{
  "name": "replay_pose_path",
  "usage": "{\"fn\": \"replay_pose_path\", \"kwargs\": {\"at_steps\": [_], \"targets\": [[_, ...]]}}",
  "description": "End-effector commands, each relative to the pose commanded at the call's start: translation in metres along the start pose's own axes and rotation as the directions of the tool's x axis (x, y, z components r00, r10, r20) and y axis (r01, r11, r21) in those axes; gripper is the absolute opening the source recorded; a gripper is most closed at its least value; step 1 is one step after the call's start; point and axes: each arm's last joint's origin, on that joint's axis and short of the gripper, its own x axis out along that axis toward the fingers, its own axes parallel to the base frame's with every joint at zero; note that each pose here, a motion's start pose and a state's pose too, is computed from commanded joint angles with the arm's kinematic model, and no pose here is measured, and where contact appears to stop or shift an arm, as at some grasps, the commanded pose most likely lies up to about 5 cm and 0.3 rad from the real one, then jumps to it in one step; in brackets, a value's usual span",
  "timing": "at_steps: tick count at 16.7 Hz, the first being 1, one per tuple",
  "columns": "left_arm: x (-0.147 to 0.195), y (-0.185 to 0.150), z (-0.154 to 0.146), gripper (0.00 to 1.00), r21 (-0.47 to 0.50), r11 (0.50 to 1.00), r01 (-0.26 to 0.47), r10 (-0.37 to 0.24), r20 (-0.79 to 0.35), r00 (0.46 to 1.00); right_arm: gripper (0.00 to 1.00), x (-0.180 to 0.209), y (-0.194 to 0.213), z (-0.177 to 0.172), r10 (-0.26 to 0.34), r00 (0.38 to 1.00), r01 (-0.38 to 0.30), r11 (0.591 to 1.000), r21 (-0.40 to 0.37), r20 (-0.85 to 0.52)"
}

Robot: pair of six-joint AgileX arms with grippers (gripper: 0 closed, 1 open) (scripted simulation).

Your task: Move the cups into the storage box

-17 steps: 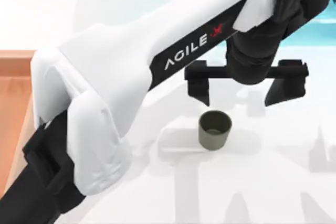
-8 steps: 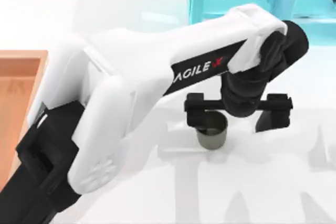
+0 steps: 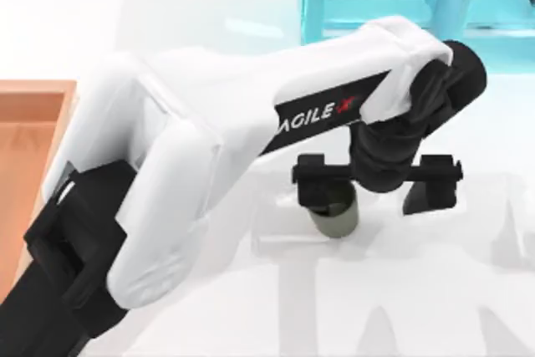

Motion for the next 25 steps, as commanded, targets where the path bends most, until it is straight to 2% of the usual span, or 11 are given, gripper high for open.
{"fn": "replay_pose_path", "kwargs": {"at_steps": [11, 21, 25], "targets": [[0.0, 0.0, 0.0, 0.02, 0.0, 1.0, 0.0, 0.0, 0.0, 1.0, 1.0, 0.0, 0.0, 0.0, 0.0, 1.0, 0.0, 1.0, 0.0, 0.0], [-0.001, 0.0, -0.001, 0.0, 0.005, 1.0, -0.001, 0.001, 0.0, 1.0, 1.0, 0.0, 0.0, 0.0, 0.0, 1.0, 0.0, 1.0, 0.0, 0.0], [-0.03, 0.027, 0.006, 0.0, 0.008, 1.0, -0.001, 0.001, -0.003, 1.0, 1.0, 0.0, 0.0, 0.0, 0.0, 1.0, 0.0, 1.0, 0.0, 0.0]]}}
